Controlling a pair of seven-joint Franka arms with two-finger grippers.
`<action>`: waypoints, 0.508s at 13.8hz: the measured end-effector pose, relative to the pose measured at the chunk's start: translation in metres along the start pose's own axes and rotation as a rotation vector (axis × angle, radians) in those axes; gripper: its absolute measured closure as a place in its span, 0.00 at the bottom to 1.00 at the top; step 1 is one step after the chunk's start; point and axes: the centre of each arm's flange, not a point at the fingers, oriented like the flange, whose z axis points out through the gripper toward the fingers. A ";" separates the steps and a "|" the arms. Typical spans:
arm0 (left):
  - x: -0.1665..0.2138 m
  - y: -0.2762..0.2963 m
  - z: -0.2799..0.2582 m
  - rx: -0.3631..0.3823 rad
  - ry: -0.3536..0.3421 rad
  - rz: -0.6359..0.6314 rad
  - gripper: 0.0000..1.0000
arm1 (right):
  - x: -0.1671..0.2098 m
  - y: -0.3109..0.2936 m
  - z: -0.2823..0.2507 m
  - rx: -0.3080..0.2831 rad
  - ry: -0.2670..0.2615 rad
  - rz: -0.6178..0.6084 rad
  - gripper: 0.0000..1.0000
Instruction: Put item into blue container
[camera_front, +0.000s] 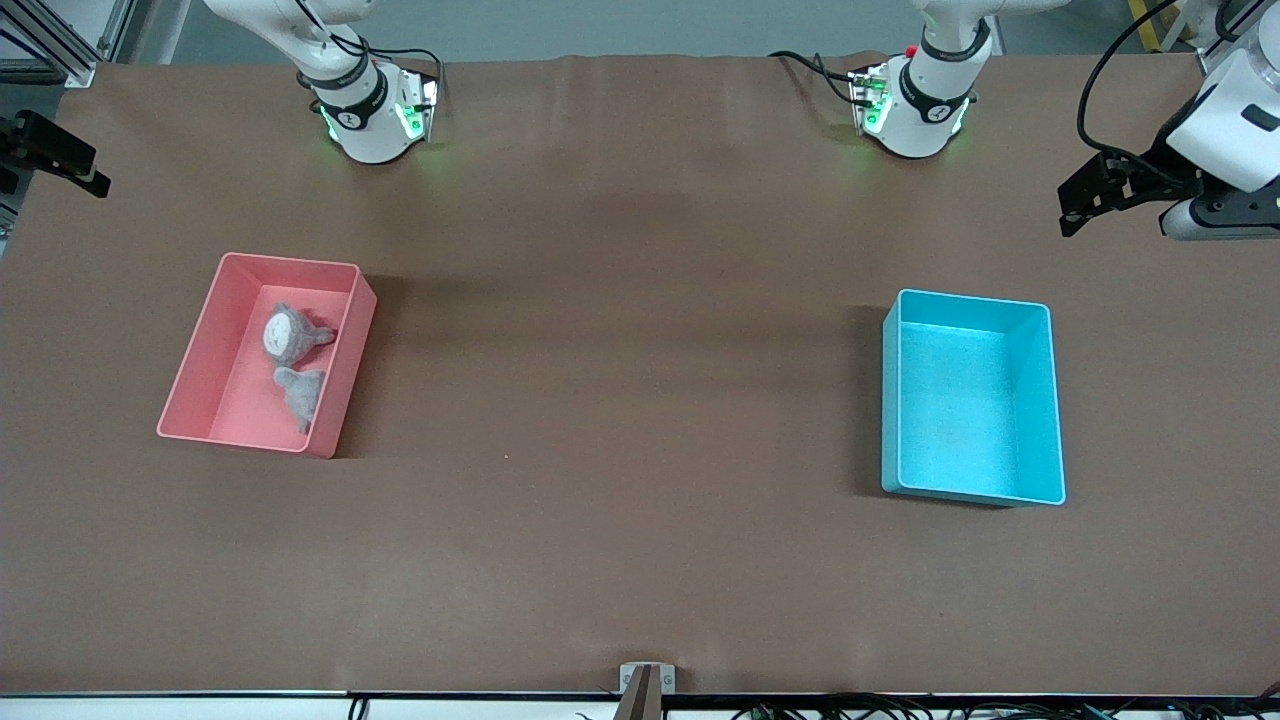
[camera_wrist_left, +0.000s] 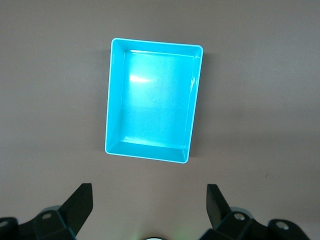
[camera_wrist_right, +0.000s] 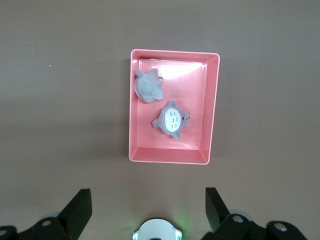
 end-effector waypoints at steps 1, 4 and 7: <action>0.000 0.000 0.001 0.000 -0.001 0.000 0.00 | 0.000 0.000 0.000 0.000 -0.001 0.000 0.00; 0.000 0.000 0.002 0.000 -0.003 0.000 0.00 | 0.000 0.000 0.000 0.000 -0.001 0.000 0.00; 0.000 0.000 0.002 0.000 -0.005 0.000 0.00 | 0.001 0.001 0.000 -0.001 0.001 0.002 0.00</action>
